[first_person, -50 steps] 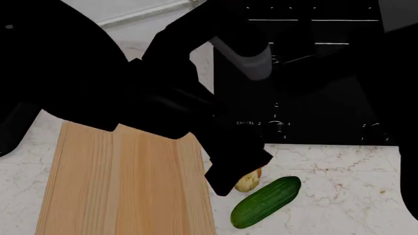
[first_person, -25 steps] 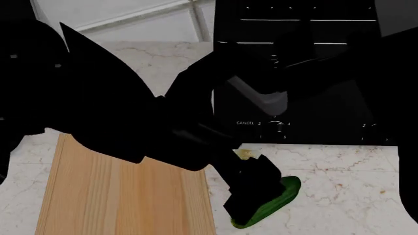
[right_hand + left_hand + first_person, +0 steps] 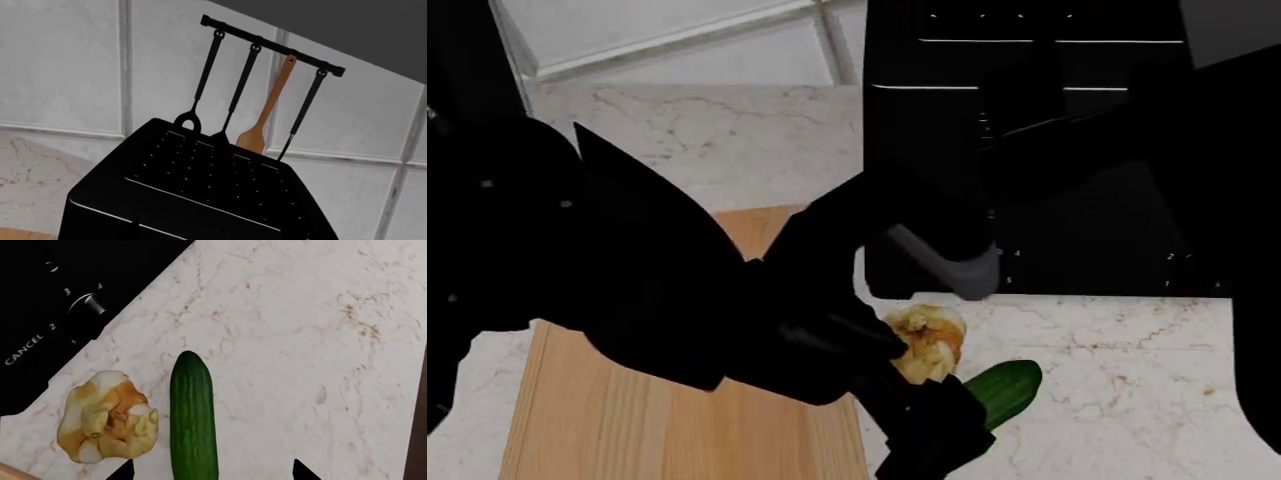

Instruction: Clear the non-vegetable object off the cutting board and place the vegetables onto it.

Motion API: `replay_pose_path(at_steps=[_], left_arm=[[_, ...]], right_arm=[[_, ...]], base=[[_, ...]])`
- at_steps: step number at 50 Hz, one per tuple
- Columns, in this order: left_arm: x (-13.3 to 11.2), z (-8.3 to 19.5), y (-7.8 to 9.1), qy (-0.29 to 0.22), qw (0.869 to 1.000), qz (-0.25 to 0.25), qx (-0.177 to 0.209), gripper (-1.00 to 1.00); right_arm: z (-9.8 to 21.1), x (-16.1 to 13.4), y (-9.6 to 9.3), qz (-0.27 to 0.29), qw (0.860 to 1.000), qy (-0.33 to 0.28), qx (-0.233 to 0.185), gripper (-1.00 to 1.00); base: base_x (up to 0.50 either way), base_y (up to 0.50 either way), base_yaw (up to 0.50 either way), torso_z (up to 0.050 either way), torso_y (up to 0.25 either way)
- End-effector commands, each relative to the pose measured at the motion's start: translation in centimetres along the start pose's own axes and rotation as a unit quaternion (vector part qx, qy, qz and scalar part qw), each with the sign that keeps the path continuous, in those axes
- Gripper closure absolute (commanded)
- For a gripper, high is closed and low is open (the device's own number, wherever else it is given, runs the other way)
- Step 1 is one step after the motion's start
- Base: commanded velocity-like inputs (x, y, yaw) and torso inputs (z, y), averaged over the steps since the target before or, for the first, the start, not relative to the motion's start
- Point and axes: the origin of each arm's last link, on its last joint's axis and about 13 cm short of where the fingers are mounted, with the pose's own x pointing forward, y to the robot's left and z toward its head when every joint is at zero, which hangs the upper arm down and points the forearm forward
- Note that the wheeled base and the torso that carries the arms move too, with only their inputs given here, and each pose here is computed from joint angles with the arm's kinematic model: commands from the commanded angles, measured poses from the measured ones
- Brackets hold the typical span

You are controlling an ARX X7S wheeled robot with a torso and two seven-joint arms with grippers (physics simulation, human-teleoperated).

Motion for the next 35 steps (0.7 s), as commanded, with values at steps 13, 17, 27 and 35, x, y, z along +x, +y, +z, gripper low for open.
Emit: replay_pose_path(at_steps=[13,17,27,35], left_arm=[[1.4,-0.7,-0.2,-0.005,0.999,-0.031,-0.011,-1.00],[1.6,-0.8,-0.2,-0.007,0.999,-0.032,-0.012,-1.00],[2.1,-1.1,-0.1,-0.008,0.999,-0.040,-0.018,-1.00],[2.5,-1.3,-0.1,-0.008,0.999,-0.045,-0.023,-1.00]], right_arm=[[0.2,0.1,0.2,0.014,1.000,-0.006,0.009,-1.00],[0.1,0.2,0.3,0.015,1.000,-0.005,0.009,-1.00],[0.2,0.2,0.4,0.016,1.000,-0.002,0.007,-1.00],[0.1,0.1,0.3,0.016,1.000,0.000,0.005,-1.00]], base=[[0.00,0.00,0.00,0.000,0.000],[0.00,0.00,0.00,0.000,0.000],[0.00,0.00,0.00,0.000,0.000],[0.00,0.00,0.00,0.000,0.000]])
